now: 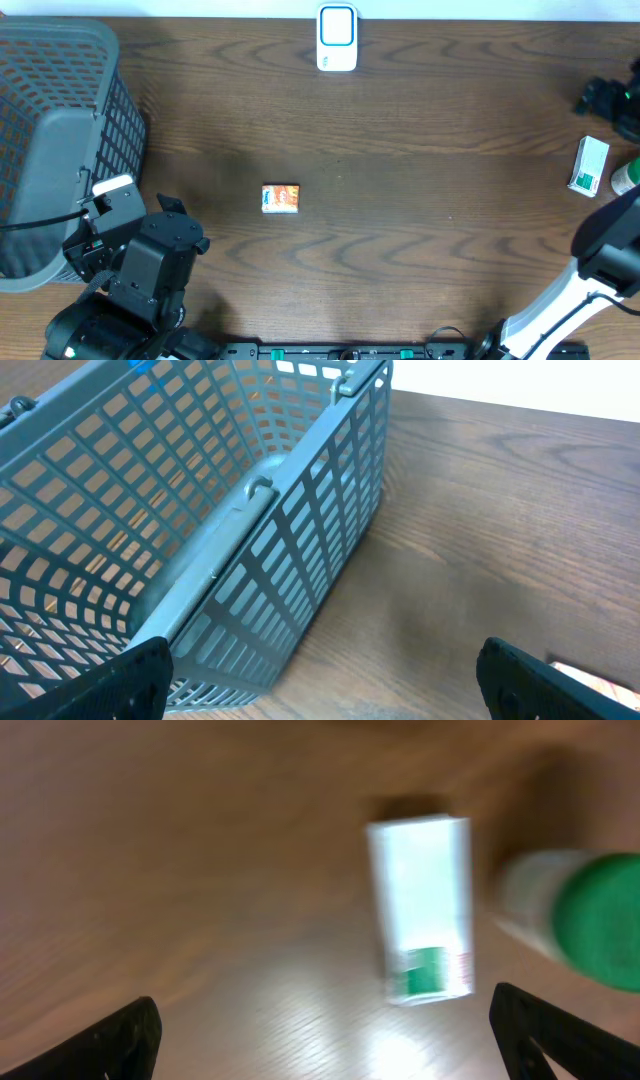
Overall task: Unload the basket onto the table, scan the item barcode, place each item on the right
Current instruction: 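Move the right gripper to the small orange box at center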
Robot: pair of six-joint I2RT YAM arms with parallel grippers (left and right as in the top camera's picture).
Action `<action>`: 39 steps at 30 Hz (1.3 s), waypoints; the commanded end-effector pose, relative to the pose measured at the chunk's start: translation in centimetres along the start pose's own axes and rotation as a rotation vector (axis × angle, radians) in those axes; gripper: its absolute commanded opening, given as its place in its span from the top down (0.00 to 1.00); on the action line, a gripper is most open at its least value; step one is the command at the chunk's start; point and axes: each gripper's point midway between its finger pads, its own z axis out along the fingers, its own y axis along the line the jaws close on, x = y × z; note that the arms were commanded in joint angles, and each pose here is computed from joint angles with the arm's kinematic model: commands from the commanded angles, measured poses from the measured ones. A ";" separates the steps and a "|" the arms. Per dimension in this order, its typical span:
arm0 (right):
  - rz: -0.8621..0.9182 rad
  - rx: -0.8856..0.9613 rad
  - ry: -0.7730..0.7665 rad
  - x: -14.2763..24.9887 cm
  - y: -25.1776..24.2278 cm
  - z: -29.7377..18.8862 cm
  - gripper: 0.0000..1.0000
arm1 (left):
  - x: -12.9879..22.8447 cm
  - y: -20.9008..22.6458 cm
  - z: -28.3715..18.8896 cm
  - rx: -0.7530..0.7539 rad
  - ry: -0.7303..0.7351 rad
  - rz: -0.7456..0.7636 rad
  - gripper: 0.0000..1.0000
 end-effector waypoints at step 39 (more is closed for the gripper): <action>-0.560 -0.268 0.193 39.5 41.2 0.8 0.01 | -0.2 0.3 -0.1 -0.013 -0.008 0.000 0.03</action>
